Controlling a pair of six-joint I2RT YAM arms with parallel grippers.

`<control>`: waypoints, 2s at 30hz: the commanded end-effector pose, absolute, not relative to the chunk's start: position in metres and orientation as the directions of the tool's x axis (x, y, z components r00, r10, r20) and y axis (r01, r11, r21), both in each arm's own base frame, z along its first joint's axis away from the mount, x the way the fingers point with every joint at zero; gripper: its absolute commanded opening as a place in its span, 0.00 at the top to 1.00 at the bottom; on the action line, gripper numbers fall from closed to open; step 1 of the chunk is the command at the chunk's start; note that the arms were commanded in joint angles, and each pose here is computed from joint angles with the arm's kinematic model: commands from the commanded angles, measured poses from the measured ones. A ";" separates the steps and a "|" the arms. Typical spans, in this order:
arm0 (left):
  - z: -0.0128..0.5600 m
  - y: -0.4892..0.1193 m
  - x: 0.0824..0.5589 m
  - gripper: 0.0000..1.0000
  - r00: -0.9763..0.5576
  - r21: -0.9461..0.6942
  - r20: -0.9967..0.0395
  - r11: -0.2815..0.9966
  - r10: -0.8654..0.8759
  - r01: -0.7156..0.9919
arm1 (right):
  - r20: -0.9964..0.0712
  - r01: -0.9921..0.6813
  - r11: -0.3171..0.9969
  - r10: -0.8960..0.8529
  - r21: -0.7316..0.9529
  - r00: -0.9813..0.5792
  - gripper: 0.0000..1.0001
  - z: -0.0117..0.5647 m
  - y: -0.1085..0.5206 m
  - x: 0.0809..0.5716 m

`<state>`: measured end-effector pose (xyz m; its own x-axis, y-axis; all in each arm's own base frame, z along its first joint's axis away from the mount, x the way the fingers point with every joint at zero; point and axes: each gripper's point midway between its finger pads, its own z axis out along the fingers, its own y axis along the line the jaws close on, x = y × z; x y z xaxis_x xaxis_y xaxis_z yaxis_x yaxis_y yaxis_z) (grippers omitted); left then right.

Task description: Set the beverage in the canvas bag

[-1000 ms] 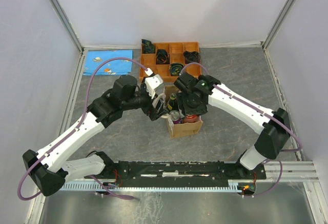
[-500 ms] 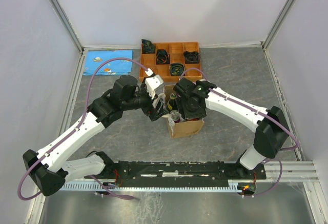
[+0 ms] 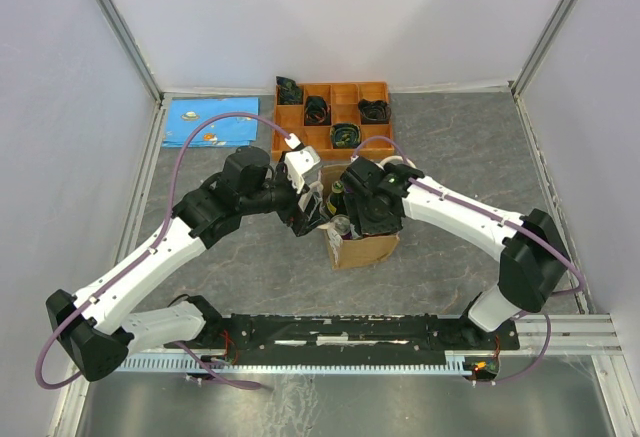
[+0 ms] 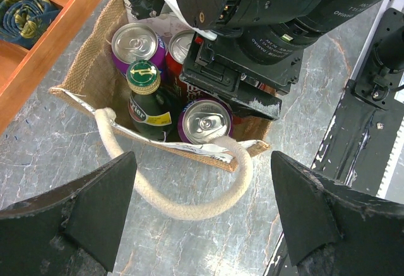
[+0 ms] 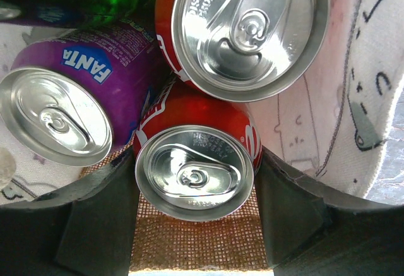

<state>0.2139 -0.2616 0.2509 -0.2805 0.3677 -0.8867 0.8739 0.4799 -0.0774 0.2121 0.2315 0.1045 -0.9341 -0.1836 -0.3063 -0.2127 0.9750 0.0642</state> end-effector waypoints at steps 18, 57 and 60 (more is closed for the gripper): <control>0.263 -0.267 0.216 0.07 -0.232 -0.057 -0.910 0.451 0.343 0.891 | -0.404 -0.247 0.961 -0.179 0.123 -0.897 0.14 0.154 0.243 0.219; 0.320 -0.233 0.231 0.05 -0.291 -0.161 -0.948 0.592 0.130 0.790 | -0.674 -0.139 0.944 0.106 0.299 -0.731 0.01 0.275 0.230 0.242; 0.317 -0.229 0.231 0.05 -0.290 -0.154 -0.948 0.604 0.133 0.782 | -0.674 -0.146 0.935 0.120 0.324 -0.729 0.01 0.272 0.234 0.241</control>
<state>0.2350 -0.2328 0.3102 -0.2850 0.1767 -0.9421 0.7909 0.5986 -0.1270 0.2381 0.2297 0.2663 -0.7514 0.0608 -0.6570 -0.1595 0.9495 0.2703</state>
